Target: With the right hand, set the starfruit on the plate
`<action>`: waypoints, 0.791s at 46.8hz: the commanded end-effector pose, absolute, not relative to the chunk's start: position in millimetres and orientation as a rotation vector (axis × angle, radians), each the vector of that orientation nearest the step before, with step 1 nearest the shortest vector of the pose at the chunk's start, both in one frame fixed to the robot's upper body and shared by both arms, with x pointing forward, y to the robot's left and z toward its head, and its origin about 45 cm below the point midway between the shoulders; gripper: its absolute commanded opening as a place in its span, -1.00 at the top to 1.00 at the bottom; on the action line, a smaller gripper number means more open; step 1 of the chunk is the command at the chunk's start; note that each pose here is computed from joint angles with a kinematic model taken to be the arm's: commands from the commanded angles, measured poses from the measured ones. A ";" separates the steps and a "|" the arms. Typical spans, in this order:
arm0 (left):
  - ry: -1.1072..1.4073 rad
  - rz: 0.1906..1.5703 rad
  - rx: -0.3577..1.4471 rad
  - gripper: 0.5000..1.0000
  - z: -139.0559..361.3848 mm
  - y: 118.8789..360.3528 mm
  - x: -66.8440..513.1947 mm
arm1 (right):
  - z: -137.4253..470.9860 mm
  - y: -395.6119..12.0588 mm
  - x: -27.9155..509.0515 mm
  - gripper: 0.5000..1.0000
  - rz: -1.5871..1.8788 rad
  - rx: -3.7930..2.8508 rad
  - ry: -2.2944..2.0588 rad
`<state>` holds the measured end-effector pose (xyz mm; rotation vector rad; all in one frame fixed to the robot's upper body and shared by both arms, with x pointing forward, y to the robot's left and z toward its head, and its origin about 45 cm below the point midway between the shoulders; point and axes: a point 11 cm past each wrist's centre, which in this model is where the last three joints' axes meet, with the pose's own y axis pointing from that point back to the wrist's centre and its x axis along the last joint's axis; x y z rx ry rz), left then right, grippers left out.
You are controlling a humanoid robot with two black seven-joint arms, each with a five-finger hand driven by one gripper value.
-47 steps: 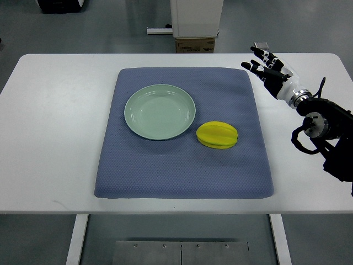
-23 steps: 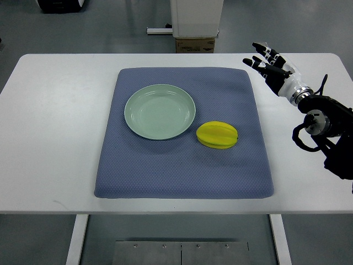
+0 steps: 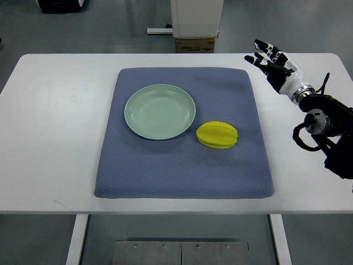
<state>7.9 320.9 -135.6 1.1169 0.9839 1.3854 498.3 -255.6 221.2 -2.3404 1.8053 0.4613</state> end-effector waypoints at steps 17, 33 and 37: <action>0.984 1.385 1.117 -1.00 -135.6 320.9 7.8 | 215.3 -256.2 495.2 -1.00 0.444 -2.400 1.814; 0.984 1.386 1.116 -1.00 -135.6 320.9 7.9 | 203.4 -243.8 489.2 -1.00 0.381 -2.548 1.803; 0.983 1.383 1.118 -1.00 -135.6 320.8 7.8 | 203.0 -236.9 486.7 -1.00 0.333 -2.608 1.750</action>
